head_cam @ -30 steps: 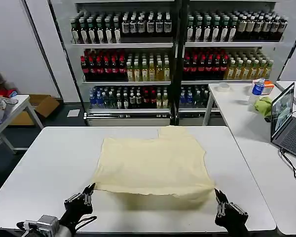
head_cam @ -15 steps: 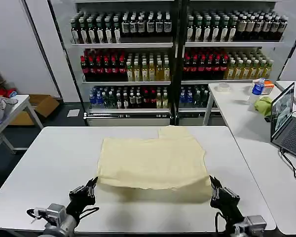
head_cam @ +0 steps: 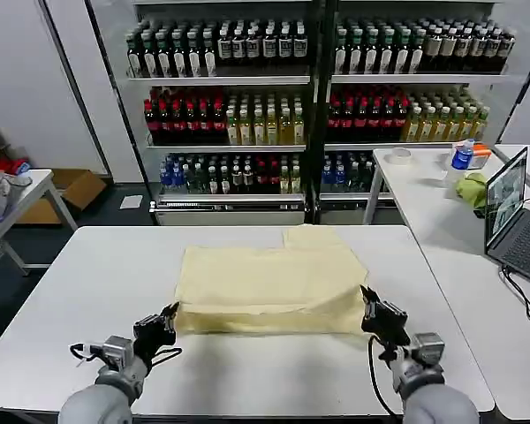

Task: Fold and organize the clothes.

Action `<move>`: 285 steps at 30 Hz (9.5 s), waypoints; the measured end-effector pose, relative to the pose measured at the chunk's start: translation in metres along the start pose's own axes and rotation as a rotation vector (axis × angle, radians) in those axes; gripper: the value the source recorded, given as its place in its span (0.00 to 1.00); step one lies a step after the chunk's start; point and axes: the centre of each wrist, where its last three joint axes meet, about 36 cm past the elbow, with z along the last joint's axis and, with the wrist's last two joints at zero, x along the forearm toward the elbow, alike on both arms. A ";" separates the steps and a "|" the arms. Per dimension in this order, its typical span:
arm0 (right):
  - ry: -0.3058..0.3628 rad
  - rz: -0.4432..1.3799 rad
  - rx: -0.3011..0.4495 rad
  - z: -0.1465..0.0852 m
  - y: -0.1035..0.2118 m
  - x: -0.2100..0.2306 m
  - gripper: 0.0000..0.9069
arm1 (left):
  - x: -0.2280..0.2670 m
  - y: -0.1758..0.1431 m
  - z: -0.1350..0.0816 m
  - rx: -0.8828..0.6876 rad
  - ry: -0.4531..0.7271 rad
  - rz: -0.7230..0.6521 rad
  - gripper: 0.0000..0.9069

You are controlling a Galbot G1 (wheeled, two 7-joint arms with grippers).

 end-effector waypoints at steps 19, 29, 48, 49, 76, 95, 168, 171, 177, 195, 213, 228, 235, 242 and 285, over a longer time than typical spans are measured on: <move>0.050 -0.009 0.060 0.017 0.010 -0.062 0.89 | -0.050 -0.008 0.007 -0.021 0.022 -0.008 1.00; 0.076 0.002 0.077 0.026 0.013 -0.068 1.00 | -0.055 -0.009 0.010 -0.016 0.035 -0.022 1.00; 0.084 0.093 0.032 0.033 -0.012 -0.017 1.00 | -0.027 -0.013 0.029 0.050 0.069 -0.033 1.00; 0.093 0.103 0.027 0.035 -0.015 -0.014 1.00 | -0.026 -0.013 0.030 0.052 0.073 -0.033 1.00; 0.272 0.100 -0.070 0.068 -0.015 0.002 0.00 | -0.029 -0.007 0.043 0.044 0.109 -0.041 0.01; 0.284 0.082 -0.065 0.061 -0.017 0.029 0.00 | -0.014 -0.008 0.049 0.061 0.119 -0.046 0.01; 0.157 0.052 0.028 -0.030 -0.019 -0.103 1.00 | -0.054 0.049 -0.021 0.058 0.087 -0.093 1.00; 0.170 0.055 0.020 -0.031 -0.015 -0.128 1.00 | -0.069 0.048 -0.025 0.056 0.089 -0.083 1.00; 0.204 0.057 0.010 -0.033 -0.009 -0.173 1.00 | -0.094 0.044 -0.033 0.042 0.097 -0.068 1.00; 0.311 0.068 0.001 -0.028 0.012 -0.260 1.00 | -0.126 0.026 -0.025 0.034 0.147 -0.020 1.00; 0.389 0.071 -0.044 -0.008 0.018 -0.289 0.00 | -0.128 0.040 -0.015 0.060 0.194 0.056 0.03; 0.397 0.060 -0.141 -0.001 0.017 -0.281 0.00 | -0.128 0.039 -0.015 0.103 0.196 0.107 0.03; 0.342 0.052 -0.148 -0.005 0.018 -0.272 0.00 | -0.126 0.038 -0.019 0.127 0.177 0.115 0.03; 0.251 0.048 -0.159 -0.028 0.011 -0.258 0.00 | -0.120 0.040 -0.028 0.150 0.135 0.111 0.03; 0.065 0.026 -0.166 -0.050 -0.039 -0.012 0.00 | -0.011 0.037 -0.026 0.153 0.082 0.166 0.03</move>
